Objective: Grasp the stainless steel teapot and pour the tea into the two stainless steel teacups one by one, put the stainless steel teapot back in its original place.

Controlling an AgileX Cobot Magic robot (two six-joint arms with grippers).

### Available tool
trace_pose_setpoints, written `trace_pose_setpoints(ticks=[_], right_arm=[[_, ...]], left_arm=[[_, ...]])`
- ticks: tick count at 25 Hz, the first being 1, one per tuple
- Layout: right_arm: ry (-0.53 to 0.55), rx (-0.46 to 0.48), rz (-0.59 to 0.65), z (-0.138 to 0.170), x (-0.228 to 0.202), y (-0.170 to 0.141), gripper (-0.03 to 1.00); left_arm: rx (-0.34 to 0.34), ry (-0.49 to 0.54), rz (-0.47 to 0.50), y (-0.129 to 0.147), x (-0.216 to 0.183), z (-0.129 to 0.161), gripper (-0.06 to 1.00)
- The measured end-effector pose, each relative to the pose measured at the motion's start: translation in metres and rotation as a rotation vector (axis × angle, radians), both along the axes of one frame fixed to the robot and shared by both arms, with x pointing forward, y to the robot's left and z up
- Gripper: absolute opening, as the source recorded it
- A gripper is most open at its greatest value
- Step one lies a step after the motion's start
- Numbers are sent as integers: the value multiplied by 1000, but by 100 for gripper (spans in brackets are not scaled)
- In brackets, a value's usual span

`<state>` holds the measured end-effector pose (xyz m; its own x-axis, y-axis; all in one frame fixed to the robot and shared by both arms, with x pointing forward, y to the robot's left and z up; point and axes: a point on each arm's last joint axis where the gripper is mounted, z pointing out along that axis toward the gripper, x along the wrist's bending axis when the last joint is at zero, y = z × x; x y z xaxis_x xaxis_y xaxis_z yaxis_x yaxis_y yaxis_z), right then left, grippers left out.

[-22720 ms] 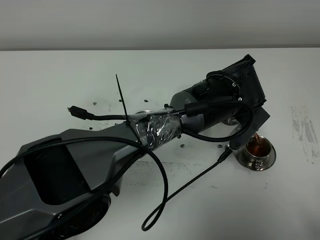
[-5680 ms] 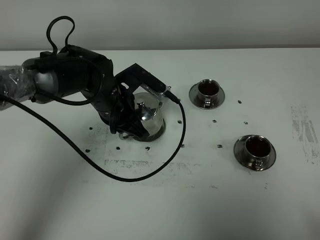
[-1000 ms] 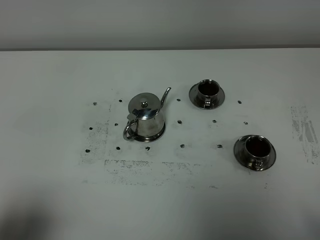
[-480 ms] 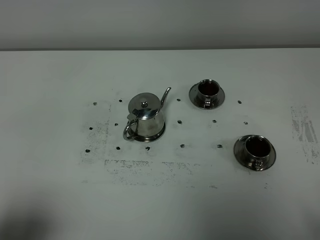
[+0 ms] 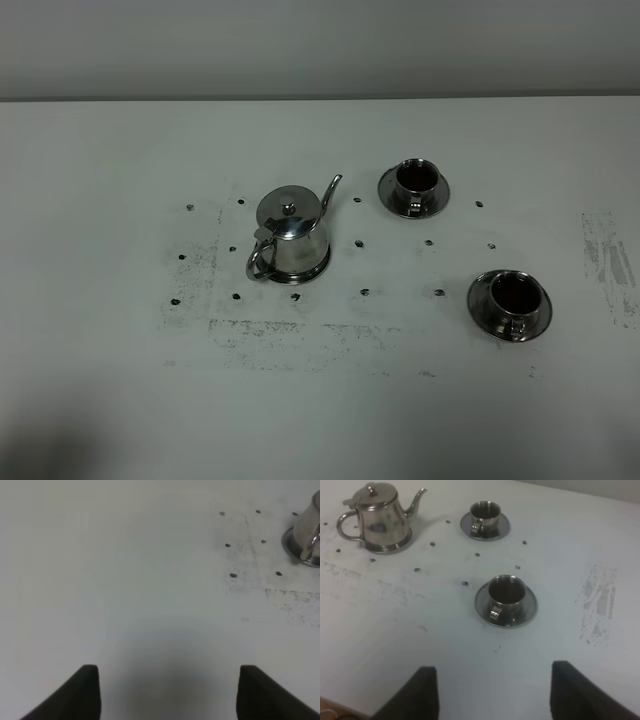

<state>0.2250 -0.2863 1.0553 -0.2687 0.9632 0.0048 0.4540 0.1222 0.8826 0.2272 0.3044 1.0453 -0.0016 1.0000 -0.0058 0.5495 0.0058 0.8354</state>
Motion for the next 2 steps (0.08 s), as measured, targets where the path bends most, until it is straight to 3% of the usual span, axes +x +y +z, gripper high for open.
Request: trace_pose_setpoints(ticks=[2], right_arm=[[0, 0, 0, 0, 0, 0, 47]], left_arm=[[0, 0, 0, 0, 0, 0, 56]])
